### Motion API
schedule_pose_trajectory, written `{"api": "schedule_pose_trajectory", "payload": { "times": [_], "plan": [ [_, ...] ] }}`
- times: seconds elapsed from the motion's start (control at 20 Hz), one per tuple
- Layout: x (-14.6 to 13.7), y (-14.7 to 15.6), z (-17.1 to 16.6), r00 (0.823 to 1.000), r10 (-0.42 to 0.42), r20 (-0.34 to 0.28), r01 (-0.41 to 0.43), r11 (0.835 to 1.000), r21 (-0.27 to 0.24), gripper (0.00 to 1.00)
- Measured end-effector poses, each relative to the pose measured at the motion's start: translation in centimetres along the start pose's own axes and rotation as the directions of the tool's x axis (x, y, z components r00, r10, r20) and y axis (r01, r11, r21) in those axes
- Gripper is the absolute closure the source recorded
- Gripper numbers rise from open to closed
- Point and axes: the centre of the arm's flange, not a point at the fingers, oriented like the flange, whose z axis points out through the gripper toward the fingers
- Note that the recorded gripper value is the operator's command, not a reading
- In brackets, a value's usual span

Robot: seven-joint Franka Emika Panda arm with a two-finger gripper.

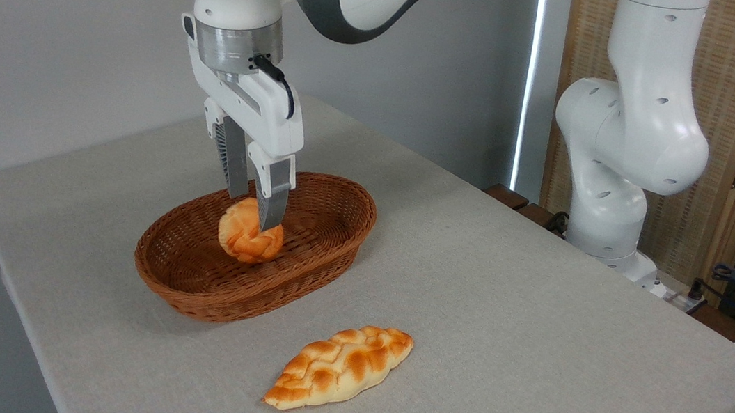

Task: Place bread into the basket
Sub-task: 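Lower the bun into the basket, open the gripper, raise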

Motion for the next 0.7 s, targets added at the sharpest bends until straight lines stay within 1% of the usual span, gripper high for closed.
{"api": "schedule_pose_trajectory", "payload": {
  "times": [0.2, 0.35, 0.45, 0.55, 0.6, 0.7],
  "plan": [
    [-0.1, -0.4, -0.4, 1.0, -0.008, -0.007, 0.008, 1.0, 0.005, 0.0],
    [-0.8, -1.7, -2.1, 0.999, -0.032, -0.033, 0.032, 0.999, 0.023, 0.0],
    [-2.1, -3.9, -3.9, 0.996, -0.069, -0.058, 0.072, 0.996, 0.052, 0.0],
    [-4.2, -6.5, -5.3, 0.991, -0.113, -0.074, 0.118, 0.99, 0.072, 0.0],
    [-5.2, -7.6, -5.8, 0.99, -0.115, -0.077, 0.121, 0.99, 0.077, 0.0],
    [-6.7, -9.1, -6.3, 0.993, -0.083, -0.079, 0.09, 0.992, 0.083, 0.0]
  ]
}}
